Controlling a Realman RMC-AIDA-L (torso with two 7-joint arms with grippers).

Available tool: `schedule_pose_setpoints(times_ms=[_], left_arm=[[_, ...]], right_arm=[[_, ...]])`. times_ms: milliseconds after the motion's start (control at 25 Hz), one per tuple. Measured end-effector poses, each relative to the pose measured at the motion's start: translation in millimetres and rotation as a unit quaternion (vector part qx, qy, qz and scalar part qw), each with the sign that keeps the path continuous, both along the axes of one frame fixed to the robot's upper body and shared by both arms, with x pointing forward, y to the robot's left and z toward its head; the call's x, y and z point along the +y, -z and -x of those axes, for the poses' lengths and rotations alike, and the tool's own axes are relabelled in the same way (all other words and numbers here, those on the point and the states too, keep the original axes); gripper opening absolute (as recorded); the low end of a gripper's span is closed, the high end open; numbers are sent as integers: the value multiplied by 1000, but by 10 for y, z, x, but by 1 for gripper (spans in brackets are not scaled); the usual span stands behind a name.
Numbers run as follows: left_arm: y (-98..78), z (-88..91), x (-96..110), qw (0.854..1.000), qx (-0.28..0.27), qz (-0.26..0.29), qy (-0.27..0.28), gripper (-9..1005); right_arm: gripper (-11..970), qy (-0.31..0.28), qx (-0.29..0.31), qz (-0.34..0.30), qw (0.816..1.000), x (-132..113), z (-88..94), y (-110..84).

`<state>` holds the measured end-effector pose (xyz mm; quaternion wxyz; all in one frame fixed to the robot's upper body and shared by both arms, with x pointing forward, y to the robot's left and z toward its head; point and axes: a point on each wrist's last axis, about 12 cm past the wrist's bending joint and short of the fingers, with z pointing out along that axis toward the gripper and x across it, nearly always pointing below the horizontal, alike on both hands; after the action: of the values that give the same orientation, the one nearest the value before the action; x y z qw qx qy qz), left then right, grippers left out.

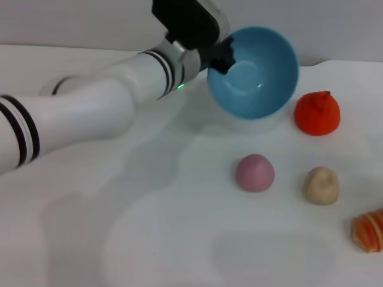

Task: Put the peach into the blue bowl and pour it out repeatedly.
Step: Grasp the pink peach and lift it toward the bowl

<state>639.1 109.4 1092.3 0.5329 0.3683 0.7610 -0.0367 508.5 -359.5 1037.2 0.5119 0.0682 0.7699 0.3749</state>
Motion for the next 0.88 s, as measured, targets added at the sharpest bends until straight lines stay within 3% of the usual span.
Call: schedule_pose_setpoints(times_ms=[160,240,480,880], left_arm=[[51,-71,149,994,104,25,-31,0],[67,-81,207,991,123,39,-46,0],[115,-44,273,986,145,58,-62,0],[130,-23,251,986,143,63,-63,-1]], right_arm=[[468,-127,128,17,983,187,-254,-174],[468,-163,161,28,973,279,-330,-227],[468,-216,164,48,961,597,-509,-315],[467,-246,218,97,939,1147,-649,-88]])
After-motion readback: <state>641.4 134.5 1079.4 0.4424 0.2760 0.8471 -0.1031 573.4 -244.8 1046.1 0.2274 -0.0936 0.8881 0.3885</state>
